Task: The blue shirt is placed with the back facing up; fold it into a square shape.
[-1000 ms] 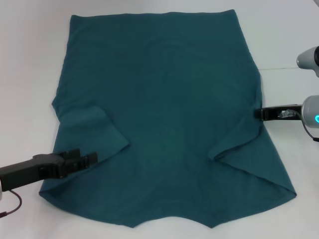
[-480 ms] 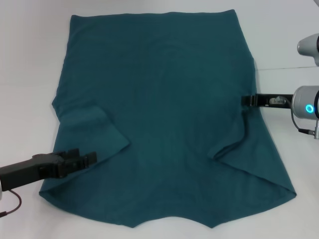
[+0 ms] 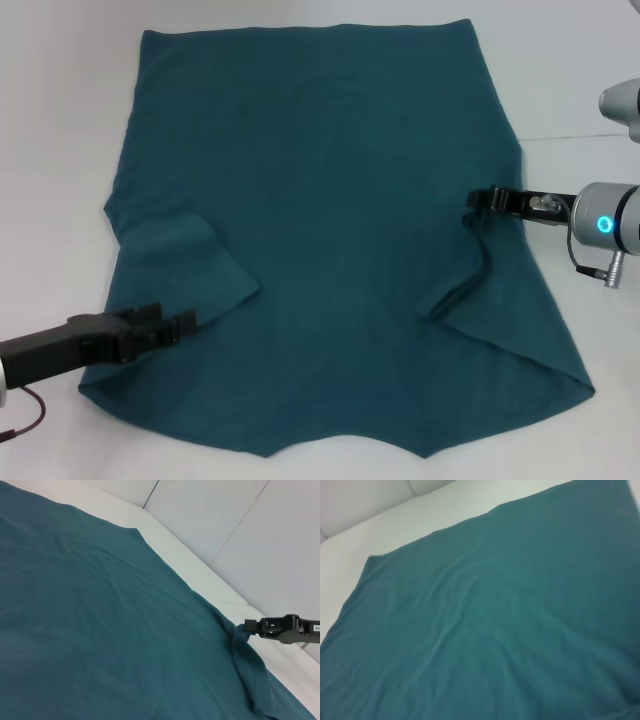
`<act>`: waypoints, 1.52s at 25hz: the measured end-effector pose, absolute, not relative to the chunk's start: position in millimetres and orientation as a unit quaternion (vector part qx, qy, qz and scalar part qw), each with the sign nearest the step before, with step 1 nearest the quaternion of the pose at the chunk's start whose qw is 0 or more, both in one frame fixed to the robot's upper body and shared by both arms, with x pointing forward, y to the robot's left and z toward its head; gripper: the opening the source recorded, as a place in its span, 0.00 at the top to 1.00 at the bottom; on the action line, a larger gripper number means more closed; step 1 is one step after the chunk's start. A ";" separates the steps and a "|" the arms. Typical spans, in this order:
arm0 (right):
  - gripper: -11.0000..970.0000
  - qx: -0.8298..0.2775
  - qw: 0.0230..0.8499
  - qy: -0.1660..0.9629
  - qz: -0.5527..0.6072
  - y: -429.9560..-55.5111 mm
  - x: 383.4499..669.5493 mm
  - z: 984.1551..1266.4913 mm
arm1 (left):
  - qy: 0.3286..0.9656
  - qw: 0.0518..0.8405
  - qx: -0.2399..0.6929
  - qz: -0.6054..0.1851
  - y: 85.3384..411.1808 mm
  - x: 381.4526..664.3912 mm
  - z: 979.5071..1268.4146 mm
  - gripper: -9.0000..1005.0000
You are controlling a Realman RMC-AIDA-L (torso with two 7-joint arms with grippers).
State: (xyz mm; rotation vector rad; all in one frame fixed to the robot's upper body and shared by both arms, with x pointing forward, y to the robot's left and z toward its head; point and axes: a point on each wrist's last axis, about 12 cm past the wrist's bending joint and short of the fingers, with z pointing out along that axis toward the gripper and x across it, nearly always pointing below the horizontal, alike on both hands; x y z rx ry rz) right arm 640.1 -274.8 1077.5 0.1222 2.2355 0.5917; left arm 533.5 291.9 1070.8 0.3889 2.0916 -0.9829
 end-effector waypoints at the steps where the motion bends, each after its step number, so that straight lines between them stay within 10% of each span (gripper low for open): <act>1: 0.81 0.057 0.404 0.882 0.236 -275.2 640.3 1076.4 | 0.822 0.388 0.153 -0.386 291.9 533.4 1070.7 0.25; 12: 0.46 0.041 0.435 0.868 0.234 -279.6 644.9 1084.9 | 0.822 0.388 0.154 -0.388 292.9 531.5 1070.4 0.25; 24: 0.05 -0.148 0.408 0.875 0.214 -299.8 636.4 1172.6 | 0.814 0.393 0.175 -0.390 298.4 529.4 1081.7 0.24; 38: 0.05 -0.226 0.357 0.886 0.190 -297.9 622.7 1203.5 | 0.904 0.255 0.029 -0.341 331.3 523.5 1111.2 0.24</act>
